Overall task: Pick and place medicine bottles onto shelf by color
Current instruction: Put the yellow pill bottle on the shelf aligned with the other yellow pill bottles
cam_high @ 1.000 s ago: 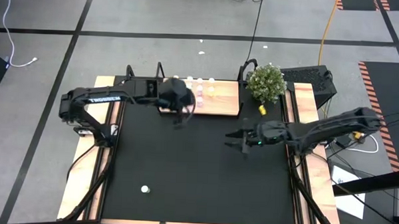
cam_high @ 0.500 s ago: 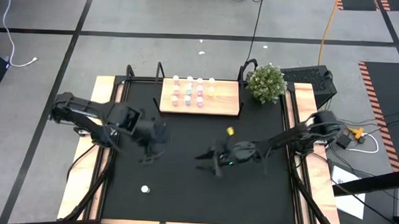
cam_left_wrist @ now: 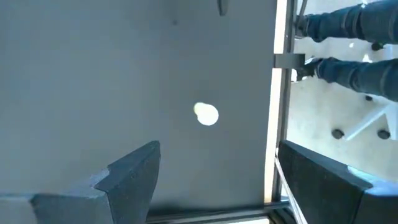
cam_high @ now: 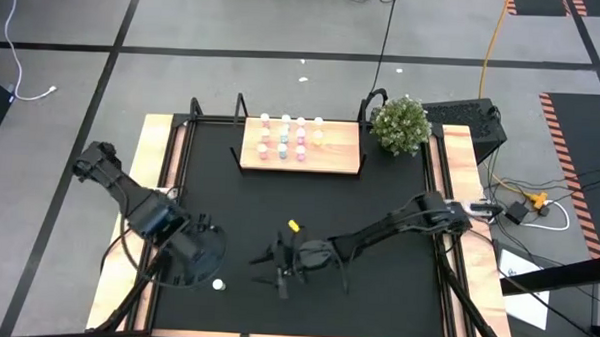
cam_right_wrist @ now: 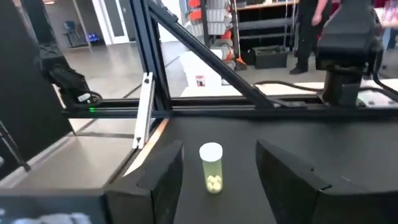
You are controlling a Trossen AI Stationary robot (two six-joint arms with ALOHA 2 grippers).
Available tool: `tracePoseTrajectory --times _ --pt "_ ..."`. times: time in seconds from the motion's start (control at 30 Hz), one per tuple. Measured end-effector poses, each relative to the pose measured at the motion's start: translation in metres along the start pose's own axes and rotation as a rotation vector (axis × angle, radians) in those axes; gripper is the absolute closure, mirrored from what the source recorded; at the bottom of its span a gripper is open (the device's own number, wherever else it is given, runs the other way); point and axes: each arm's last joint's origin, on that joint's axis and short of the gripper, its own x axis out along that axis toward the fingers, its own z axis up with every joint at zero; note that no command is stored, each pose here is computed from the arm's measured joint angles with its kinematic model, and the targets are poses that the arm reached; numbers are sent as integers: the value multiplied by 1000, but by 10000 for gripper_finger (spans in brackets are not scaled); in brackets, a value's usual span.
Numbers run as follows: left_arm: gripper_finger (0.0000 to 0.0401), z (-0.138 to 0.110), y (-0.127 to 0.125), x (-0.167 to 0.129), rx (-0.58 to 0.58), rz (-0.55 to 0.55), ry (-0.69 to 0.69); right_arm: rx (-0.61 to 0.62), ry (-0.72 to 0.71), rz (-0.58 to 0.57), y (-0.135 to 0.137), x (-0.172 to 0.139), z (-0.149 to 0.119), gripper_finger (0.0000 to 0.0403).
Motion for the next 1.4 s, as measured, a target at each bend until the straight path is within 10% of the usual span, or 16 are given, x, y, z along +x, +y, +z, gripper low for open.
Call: tracePoseTrajectory --times 0.57,1.4 --pt "75 -14 -39 54 66 188 203 -22 125 117 -35 92 -48 94" --pt "75 -4 -18 53 9 243 295 -99 139 291 -39 134 -102 127"
